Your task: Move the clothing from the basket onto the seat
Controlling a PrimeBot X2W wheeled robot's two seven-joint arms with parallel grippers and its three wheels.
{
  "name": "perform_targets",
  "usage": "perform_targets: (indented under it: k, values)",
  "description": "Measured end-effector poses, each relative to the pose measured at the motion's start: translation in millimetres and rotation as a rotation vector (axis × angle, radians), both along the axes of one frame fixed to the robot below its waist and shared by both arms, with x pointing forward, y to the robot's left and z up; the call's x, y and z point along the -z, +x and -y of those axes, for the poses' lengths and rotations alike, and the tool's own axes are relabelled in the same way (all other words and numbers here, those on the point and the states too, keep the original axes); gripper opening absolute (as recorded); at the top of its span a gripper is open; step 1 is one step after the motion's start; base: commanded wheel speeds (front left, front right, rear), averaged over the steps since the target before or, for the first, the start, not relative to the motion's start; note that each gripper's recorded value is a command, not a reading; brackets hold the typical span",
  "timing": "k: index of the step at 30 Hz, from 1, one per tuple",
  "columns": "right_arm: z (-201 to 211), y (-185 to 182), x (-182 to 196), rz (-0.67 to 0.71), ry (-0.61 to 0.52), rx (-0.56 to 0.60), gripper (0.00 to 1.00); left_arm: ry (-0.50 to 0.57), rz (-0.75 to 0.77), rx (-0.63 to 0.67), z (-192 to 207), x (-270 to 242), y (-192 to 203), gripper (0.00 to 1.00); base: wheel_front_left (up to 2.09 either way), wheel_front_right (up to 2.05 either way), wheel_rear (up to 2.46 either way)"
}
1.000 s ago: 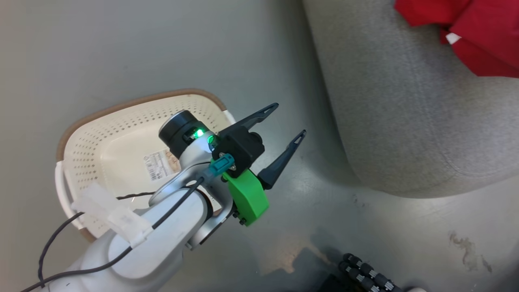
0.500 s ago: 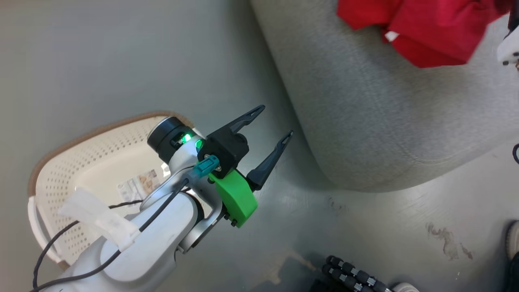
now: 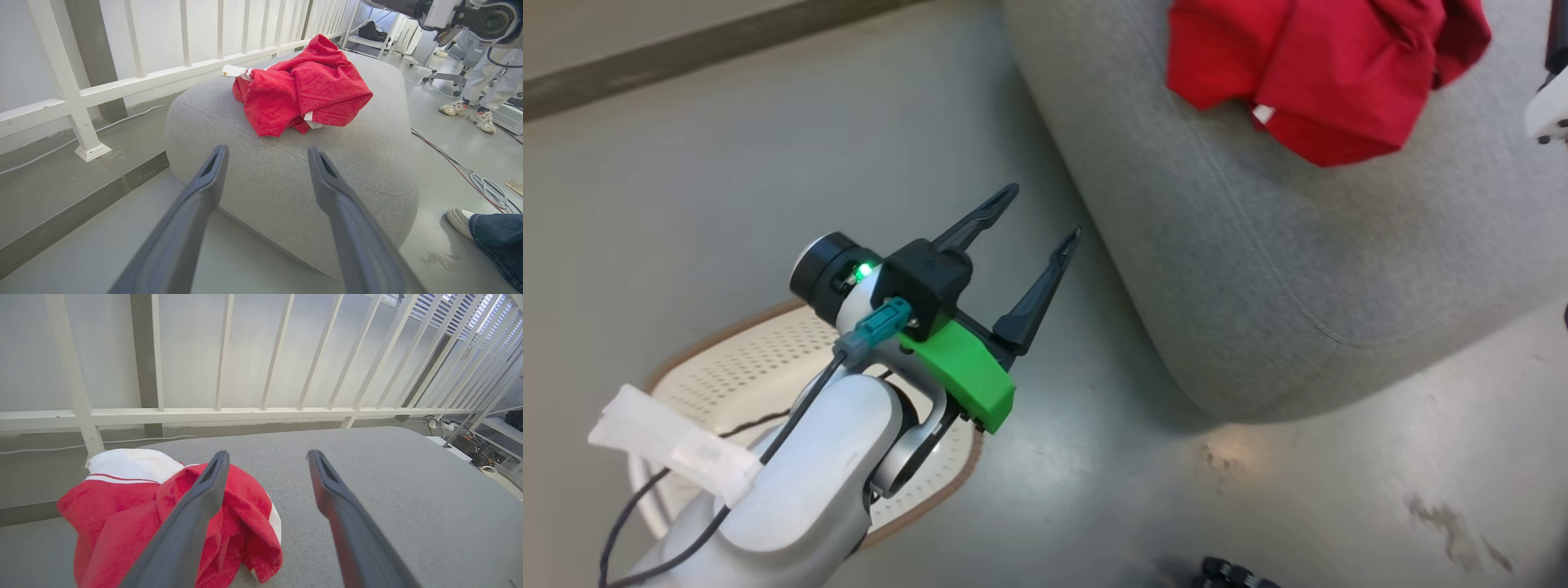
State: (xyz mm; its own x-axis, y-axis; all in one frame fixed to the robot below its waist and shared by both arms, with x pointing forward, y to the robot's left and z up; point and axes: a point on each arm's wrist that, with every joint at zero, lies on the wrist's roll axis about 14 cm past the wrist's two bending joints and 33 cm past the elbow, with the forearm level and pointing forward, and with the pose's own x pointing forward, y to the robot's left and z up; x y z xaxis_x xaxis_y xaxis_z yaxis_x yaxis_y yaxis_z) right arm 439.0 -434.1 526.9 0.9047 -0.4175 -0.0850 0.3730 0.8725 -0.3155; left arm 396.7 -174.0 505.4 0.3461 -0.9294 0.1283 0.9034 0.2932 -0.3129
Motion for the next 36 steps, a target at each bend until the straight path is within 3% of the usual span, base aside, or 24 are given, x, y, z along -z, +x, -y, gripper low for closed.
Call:
perform_targets:
  k: [15, 26, 36]
  values:
    - [-136.3, 47.7, 12.1, 0.079, 0.160, -0.330, 1.00, 0.055, -0.047, -0.386, -94.2, 5.4, 28.3, 1.00, 0.00, 0.00, 0.00]
    - [-200.8, 37.8, 24.9, 0.092, 0.265, -0.442, 1.00, 0.105, -0.094, -0.649, -177.4, 13.1, 21.5, 1.00, 0.00, 0.00, 0.00]
    - [-265.8, 4.4, 26.8, 0.131, 0.387, -0.520, 1.00, 0.139, -0.100, -0.903, -266.6, 12.5, -8.0, 1.00, 0.00, 0.00, 0.00]
